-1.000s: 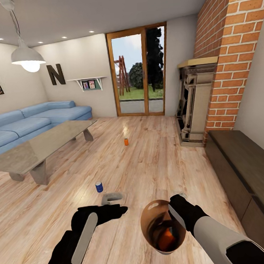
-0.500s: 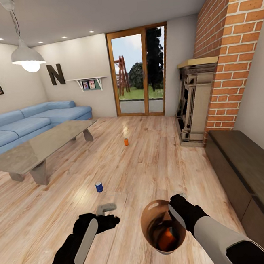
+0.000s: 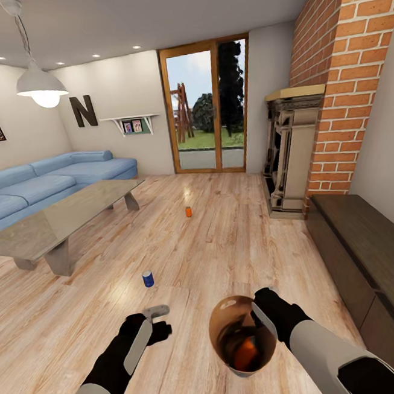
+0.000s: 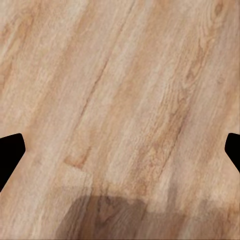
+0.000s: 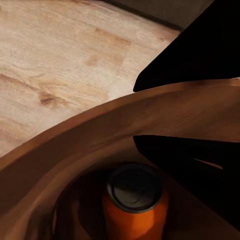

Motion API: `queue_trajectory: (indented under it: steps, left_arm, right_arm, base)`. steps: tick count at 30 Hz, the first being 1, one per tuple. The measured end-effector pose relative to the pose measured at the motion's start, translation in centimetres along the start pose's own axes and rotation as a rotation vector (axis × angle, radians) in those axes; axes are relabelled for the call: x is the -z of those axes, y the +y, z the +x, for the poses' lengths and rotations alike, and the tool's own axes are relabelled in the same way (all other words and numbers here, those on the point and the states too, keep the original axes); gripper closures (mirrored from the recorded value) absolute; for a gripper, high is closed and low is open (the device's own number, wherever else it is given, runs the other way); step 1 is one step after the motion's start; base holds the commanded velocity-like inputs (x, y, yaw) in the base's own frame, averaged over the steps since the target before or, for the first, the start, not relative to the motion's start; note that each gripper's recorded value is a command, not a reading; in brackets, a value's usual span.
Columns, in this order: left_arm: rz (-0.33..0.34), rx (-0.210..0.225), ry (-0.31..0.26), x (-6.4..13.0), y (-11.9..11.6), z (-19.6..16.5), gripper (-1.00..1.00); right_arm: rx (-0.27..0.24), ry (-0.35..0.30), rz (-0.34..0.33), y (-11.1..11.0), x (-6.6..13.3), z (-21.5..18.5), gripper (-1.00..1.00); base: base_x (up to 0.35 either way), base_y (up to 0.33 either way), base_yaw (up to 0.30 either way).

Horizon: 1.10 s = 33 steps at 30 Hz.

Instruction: Put the three can of soda from the living room inside the tash can in the kitchen.

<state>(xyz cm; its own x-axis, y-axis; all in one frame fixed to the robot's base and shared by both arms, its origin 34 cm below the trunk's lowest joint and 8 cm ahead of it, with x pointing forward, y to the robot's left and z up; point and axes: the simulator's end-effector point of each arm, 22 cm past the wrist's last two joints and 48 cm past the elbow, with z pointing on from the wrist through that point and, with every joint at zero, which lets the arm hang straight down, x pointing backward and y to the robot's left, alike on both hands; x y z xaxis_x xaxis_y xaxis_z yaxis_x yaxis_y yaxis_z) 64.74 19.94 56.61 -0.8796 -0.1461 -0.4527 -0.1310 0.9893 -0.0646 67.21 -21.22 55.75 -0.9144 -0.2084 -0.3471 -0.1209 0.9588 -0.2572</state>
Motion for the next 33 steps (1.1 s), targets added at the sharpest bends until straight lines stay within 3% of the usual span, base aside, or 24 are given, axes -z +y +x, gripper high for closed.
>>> queue_trajectory:
  steps: [7, 9, 14, 21, 29, 33]
  left_arm:
    - [-0.014, -0.002, -0.008, 0.1, -0.8, -3.4, -1.00]
    - [-0.017, -0.007, -0.010, 0.2, -0.9, -4.1, -1.00]
    - [-0.016, -0.015, -0.014, 0.3, -1.3, -4.8, -1.00]
    - [-0.008, -0.018, -0.016, 0.5, -1.7, -5.0, -1.00]
    - [-0.002, -0.025, 0.011, 0.4, -2.2, -4.3, -1.00]
    - [-0.033, -0.027, 0.030, 0.4, -1.6, -3.8, -1.00]
  right_arm:
    - [-0.045, -0.011, -0.050, -1.2, 0.0, -1.0, 1.00]
    - [-0.101, 0.002, -0.075, -1.8, 0.1, -1.2, 1.00]
    - [-0.153, 0.082, -0.100, -2.6, 0.1, 0.3, 1.00]
    - [-0.158, 0.151, -0.101, -3.3, 0.2, 1.7, 1.00]
    - [-0.162, 0.166, -0.105, -3.4, 0.3, 2.0, 1.00]
    - [-0.166, 0.167, -0.112, -3.3, 0.3, 2.0, 1.00]
  base:
    - [0.000, 0.000, 0.000]
    - [0.000, 0.000, 0.000]
    - [0.000, 0.000, 0.000]
    - [0.000, 0.000, 0.000]
    - [0.000, 0.000, 0.000]
    - [0.000, 0.000, 0.000]
